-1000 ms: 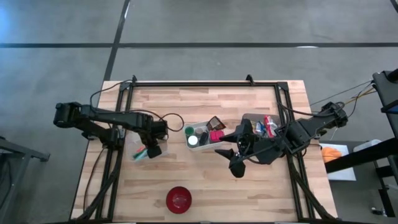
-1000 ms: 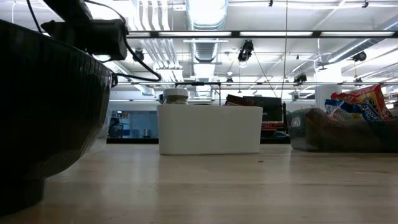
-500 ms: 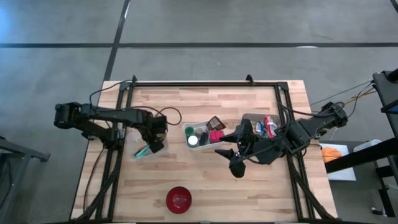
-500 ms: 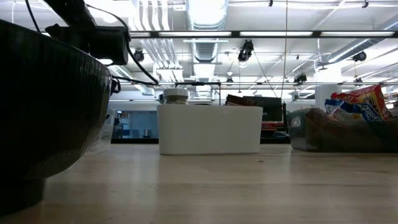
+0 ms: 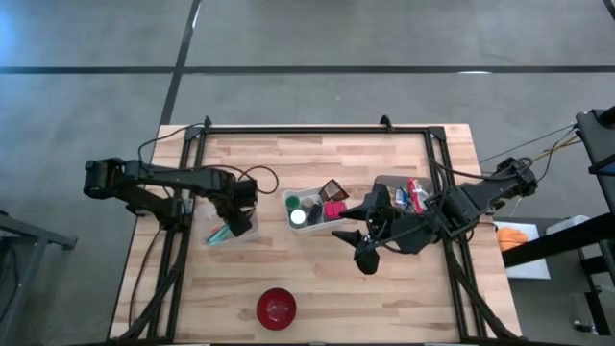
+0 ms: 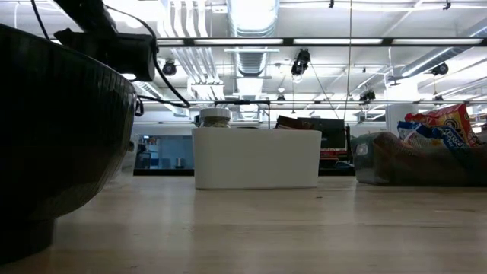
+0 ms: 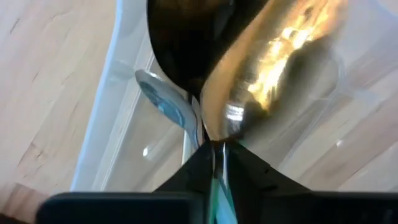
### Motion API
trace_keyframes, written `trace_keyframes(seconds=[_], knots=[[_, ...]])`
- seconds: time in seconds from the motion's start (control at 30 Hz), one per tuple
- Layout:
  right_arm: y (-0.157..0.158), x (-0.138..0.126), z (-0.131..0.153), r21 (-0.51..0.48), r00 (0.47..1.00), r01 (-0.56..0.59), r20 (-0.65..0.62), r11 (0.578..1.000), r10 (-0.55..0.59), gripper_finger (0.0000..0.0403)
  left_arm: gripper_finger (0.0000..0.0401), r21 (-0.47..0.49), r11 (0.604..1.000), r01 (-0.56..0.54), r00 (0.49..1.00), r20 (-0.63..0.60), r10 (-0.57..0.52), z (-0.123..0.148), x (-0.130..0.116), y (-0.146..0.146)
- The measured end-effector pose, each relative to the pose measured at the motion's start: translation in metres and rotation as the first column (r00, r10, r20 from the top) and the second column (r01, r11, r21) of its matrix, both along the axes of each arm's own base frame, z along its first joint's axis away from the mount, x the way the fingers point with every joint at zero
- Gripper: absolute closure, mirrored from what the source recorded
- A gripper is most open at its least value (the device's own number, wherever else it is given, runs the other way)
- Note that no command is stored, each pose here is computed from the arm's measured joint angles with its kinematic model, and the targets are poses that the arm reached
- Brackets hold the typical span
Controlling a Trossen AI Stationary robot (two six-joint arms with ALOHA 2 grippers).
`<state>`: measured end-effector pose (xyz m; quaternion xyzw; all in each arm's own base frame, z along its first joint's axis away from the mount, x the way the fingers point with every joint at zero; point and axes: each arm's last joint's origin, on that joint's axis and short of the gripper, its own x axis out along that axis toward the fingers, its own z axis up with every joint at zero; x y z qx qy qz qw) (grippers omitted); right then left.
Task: Pick & Place Food Item
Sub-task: Put the green spoon into the transparent bin, then return to Home Position
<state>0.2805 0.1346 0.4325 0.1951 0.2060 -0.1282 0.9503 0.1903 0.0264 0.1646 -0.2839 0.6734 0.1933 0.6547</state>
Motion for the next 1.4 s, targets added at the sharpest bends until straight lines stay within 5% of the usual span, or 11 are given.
trace_keyframes(seconds=[0.63, 1.1, 1.2, 1.3, 1.4], knots=[[-0.001, -0.002, 0.002, 0.044, 1.000, 0.020, 0.014, 0.999, -0.020, 0.0170, 0.0172, -0.086, 0.996, 0.012, 0.997, -0.073, -0.019, 0.026, 0.001, -0.002], [-0.013, -0.027, 0.023, 0.010, 0.998, -0.015, 0.061, 1.000, 0.014, 0.0170, 0.0147, -0.023, 1.000, 0.003, 0.980, 0.198, 0.002, 0.088, -0.009, -0.004], [-0.016, -0.042, 0.031, -0.012, 0.996, -0.050, 0.070, 0.999, 0.051, 0.0170, 0.0147, -0.007, 1.000, -0.010, 0.947, 0.320, 0.012, 0.109, -0.019, -0.009], [-0.022, -0.063, 0.033, -0.186, 0.988, -0.154, -0.023, 0.970, 0.152, 0.0170, 0.0147, 0.098, 0.995, -0.027, 0.871, 0.491, -0.025, 0.133, -0.030, -0.013], [-0.032, -0.087, 0.031, -0.071, 0.992, -0.097, -0.087, 0.993, 0.091, 0.0170, 0.0147, 0.219, 0.966, -0.137, 0.765, 0.643, -0.038, 0.152, -0.045, -0.017]])
